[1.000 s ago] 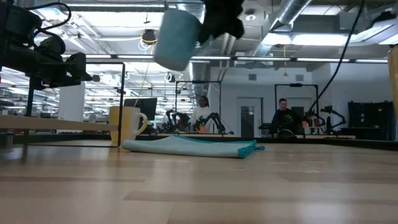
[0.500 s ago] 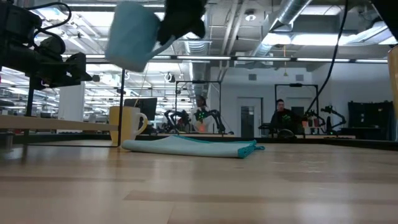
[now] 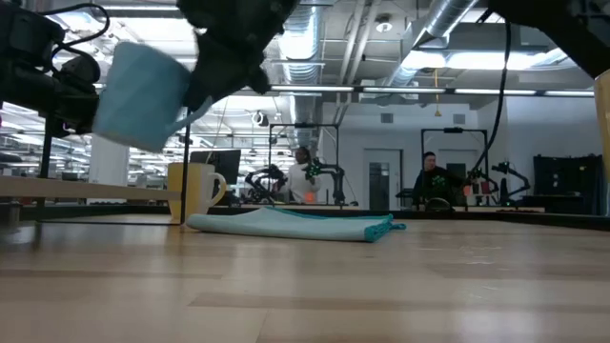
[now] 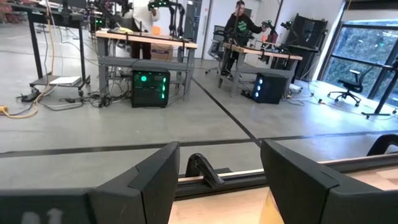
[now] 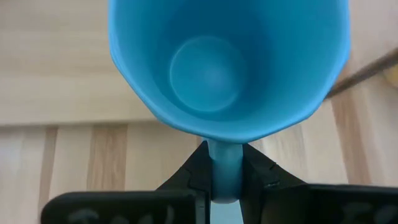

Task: Stack small to large cups/mugs on shelf
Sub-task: Put the blue mug on the shelf

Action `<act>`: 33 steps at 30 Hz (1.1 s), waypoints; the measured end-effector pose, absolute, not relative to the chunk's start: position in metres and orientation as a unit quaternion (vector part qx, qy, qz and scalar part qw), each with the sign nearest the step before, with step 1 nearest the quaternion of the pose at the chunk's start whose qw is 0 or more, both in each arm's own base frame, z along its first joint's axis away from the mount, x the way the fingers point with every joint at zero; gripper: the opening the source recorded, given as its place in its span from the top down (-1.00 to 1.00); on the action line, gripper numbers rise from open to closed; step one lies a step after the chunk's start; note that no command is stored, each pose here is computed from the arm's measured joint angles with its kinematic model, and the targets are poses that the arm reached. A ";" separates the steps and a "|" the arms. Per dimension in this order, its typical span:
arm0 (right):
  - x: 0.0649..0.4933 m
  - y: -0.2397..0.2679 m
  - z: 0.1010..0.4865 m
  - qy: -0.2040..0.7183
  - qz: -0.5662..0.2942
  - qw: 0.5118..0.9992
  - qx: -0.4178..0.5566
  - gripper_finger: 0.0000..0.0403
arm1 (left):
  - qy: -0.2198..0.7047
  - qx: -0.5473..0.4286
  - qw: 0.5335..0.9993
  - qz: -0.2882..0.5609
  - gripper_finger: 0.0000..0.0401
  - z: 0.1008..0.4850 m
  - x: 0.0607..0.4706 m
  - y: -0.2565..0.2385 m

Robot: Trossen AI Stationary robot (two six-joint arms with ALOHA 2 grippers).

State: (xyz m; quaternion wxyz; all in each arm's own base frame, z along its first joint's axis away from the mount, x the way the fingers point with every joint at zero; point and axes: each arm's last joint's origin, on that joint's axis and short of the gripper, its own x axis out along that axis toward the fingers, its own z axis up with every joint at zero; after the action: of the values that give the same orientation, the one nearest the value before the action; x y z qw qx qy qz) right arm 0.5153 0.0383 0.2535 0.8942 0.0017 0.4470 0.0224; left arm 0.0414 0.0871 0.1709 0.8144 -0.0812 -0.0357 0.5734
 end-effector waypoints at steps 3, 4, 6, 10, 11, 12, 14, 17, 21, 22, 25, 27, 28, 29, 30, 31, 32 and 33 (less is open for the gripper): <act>0.522 0.037 0.242 0.459 0.028 0.888 0.006 0.71 | -0.034 -0.082 0.816 0.572 -0.08 0.171 0.042 0.087; 0.525 0.035 0.237 0.456 0.026 0.889 0.006 0.71 | -0.032 -0.083 0.816 0.571 -0.08 0.170 0.042 0.087; 0.527 0.033 0.231 0.462 0.030 0.886 0.012 0.71 | -0.033 -0.083 0.816 0.571 -0.08 0.170 0.042 0.087; 0.526 0.026 0.230 0.466 0.024 0.884 0.015 0.71 | -0.031 -0.084 0.815 0.572 -0.08 0.170 0.042 0.088; 0.527 0.024 0.230 0.465 0.023 0.885 0.016 0.71 | -0.031 -0.084 0.815 0.573 -0.08 0.170 0.042 0.088; 0.527 0.022 0.230 0.465 0.021 0.885 0.017 0.71 | -0.031 -0.084 0.815 0.573 -0.08 0.170 0.042 0.088; 0.527 0.017 0.230 0.463 0.017 0.886 0.019 0.71 | -0.030 -0.083 0.815 0.573 -0.08 0.170 0.042 0.088; 0.529 0.009 0.232 0.452 0.010 0.892 0.023 0.71 | -0.027 -0.079 0.815 0.573 -0.08 0.170 0.042 0.088; 0.529 0.003 0.232 0.451 0.007 0.892 0.020 0.71 | -0.027 -0.078 0.815 0.573 -0.08 0.170 0.042 0.088; 0.529 0.003 0.232 0.451 0.010 0.892 0.015 0.71 | -0.027 -0.078 0.815 0.573 -0.08 0.170 0.042 0.088; 0.529 0.004 0.232 0.451 0.012 0.892 0.013 0.71 | -0.027 -0.078 0.815 0.573 -0.08 0.170 0.042 0.088; 0.529 0.004 0.232 0.452 0.013 0.892 0.013 0.71 | -0.027 -0.078 0.815 0.573 -0.08 0.170 0.042 0.088; 0.529 0.006 0.232 0.452 0.013 0.892 0.012 0.71 | -0.027 -0.078 0.815 0.573 -0.08 0.170 0.042 0.088; 0.529 0.007 0.232 0.451 0.014 0.892 0.012 0.71 | -0.027 -0.078 0.815 0.573 -0.08 0.170 0.042 0.088; 0.529 0.007 0.232 0.451 0.015 0.892 0.011 0.71 | -0.027 -0.078 0.815 0.573 -0.08 0.170 0.042 0.088; 0.529 0.008 0.232 0.451 0.015 0.892 0.011 0.71 | -0.027 -0.078 0.815 0.573 -0.08 0.170 0.042 0.088; 0.529 0.009 0.232 0.451 0.017 0.892 0.010 0.71 | -0.027 -0.078 0.815 0.573 -0.08 0.170 0.042 0.088; 0.529 0.010 0.232 0.452 0.017 0.892 0.009 0.71 | -0.027 -0.078 0.815 0.573 -0.08 0.170 0.042 0.088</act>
State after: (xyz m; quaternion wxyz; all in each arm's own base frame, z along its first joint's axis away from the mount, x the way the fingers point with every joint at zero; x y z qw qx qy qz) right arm 0.5290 0.0100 0.2324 0.8919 0.0092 0.4517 0.0174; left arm 0.0418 0.0877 0.1700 0.8151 -0.0782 -0.0268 0.5734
